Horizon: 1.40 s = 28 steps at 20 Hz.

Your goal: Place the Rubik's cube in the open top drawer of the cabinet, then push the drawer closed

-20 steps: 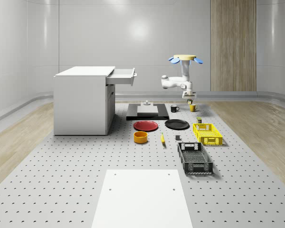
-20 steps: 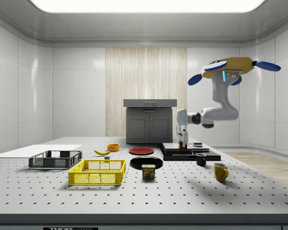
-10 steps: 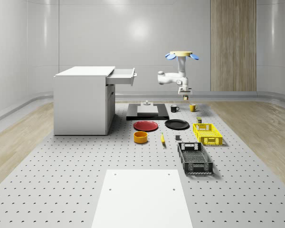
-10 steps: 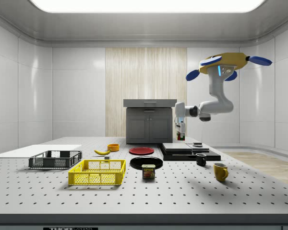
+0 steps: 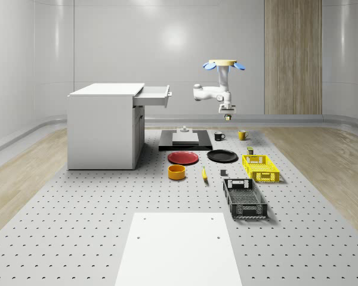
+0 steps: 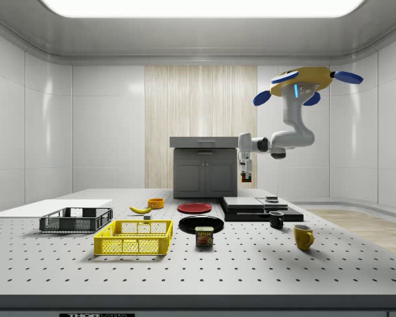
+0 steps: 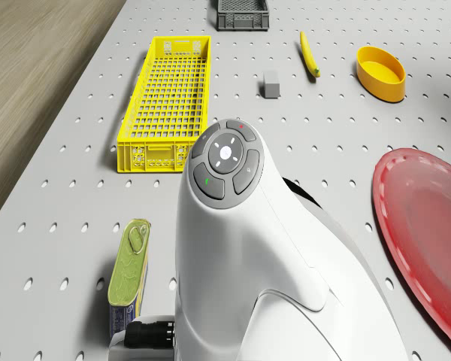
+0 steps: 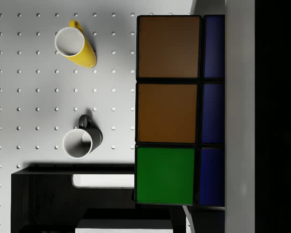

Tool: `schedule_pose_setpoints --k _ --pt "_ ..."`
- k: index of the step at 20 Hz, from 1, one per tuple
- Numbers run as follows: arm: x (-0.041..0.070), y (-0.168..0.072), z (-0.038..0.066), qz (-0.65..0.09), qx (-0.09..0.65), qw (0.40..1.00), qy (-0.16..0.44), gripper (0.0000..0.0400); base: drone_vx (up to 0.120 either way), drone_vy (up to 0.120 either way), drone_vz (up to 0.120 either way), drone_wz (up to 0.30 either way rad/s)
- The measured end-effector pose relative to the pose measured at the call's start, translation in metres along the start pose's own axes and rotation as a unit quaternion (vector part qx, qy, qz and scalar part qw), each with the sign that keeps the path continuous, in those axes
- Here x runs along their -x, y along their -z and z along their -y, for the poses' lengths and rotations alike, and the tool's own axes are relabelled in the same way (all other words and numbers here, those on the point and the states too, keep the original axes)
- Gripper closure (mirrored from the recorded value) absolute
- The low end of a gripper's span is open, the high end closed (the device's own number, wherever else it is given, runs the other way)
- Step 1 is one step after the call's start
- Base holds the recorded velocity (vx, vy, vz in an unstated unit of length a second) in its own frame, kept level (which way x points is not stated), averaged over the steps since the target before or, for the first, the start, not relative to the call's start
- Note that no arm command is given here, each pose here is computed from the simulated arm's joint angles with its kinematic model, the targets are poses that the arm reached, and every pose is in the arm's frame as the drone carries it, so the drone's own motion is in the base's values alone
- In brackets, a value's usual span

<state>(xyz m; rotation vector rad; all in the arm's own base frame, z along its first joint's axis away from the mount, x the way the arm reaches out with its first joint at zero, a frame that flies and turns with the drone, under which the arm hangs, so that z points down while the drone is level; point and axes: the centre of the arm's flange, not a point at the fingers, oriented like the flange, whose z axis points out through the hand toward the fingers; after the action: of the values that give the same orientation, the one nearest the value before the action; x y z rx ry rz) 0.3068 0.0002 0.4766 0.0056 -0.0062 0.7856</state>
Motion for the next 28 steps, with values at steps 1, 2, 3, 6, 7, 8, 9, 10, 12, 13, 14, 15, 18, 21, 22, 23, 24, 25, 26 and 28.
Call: schedule_pose_setpoints --k 1,2,3,6,7,8,9,10,12,13,14,15,18,21,22,23,24,25,26,28 --pt "0.0000 0.0000 0.0000 0.000 0.000 1.000 0.000 0.0080 0.000 -0.120 0.120 0.000" --pt "0.0000 0.0000 0.0000 0.000 0.000 1.000 0.000 0.0080 0.000 -0.120 0.120 0.000" --pt "0.0000 0.0000 0.0000 0.000 0.000 1.000 0.000 0.0080 0.000 -0.120 0.120 0.000" --pt "0.0000 0.0000 0.0000 0.000 0.000 1.000 0.000 0.0080 0.000 -0.120 0.120 0.000" --pt "0.0000 0.0000 0.0000 0.000 0.000 1.000 0.000 0.0080 0.000 -0.120 0.120 0.000" --pt "0.0000 0.0000 0.0000 0.000 0.000 1.000 0.000 0.0080 0.000 -0.120 0.120 0.000" --pt "0.0000 0.0000 0.0000 0.000 0.000 1.000 0.000 0.0080 0.000 -0.120 0.120 0.000" --pt "0.0000 0.0000 0.0000 0.000 0.000 1.000 0.000 0.0080 0.000 -0.120 0.120 0.000" --pt "0.0000 0.0000 0.0000 0.000 0.000 1.000 0.000 0.0080 0.000 -0.120 0.120 0.000" --pt "0.0000 0.0000 0.0000 0.000 0.000 1.000 0.000 0.0080 0.000 -0.120 0.120 0.000" --pt "0.0000 0.0000 0.0000 0.000 0.000 1.000 0.000 0.0080 0.000 -0.120 0.120 0.000" --pt "0.0000 0.0000 0.0000 0.000 0.000 1.000 0.000 0.0080 0.000 -0.120 0.120 0.000" --pt "0.0000 0.0000 0.0000 0.000 0.000 1.000 0.000 0.0080 0.000 -0.120 0.120 0.000" --pt "0.0000 0.0000 0.0000 0.000 0.000 1.000 0.000 0.0080 0.000 -0.120 0.120 0.000" --pt "0.0000 0.0000 0.0000 0.000 0.000 1.000 0.000 0.0080 0.000 -0.120 0.120 0.000" --pt "0.0000 0.0000 0.0000 0.000 0.000 1.000 0.000 0.0080 0.000 -0.120 0.120 0.000" --pt "0.0000 0.0000 0.0000 0.000 0.000 1.000 0.000 0.0080 0.000 -0.120 0.120 0.000" --pt "0.0000 0.0000 0.0000 0.000 0.000 1.000 0.000 0.0080 0.000 -0.120 0.120 0.000" --pt "0.0000 0.0000 0.0000 0.000 0.000 1.000 0.000 0.0080 0.000 -0.120 0.120 0.000" --pt "0.0000 0.0000 0.0000 0.000 0.000 1.000 0.000 0.0080 0.000 -0.120 0.120 0.000"
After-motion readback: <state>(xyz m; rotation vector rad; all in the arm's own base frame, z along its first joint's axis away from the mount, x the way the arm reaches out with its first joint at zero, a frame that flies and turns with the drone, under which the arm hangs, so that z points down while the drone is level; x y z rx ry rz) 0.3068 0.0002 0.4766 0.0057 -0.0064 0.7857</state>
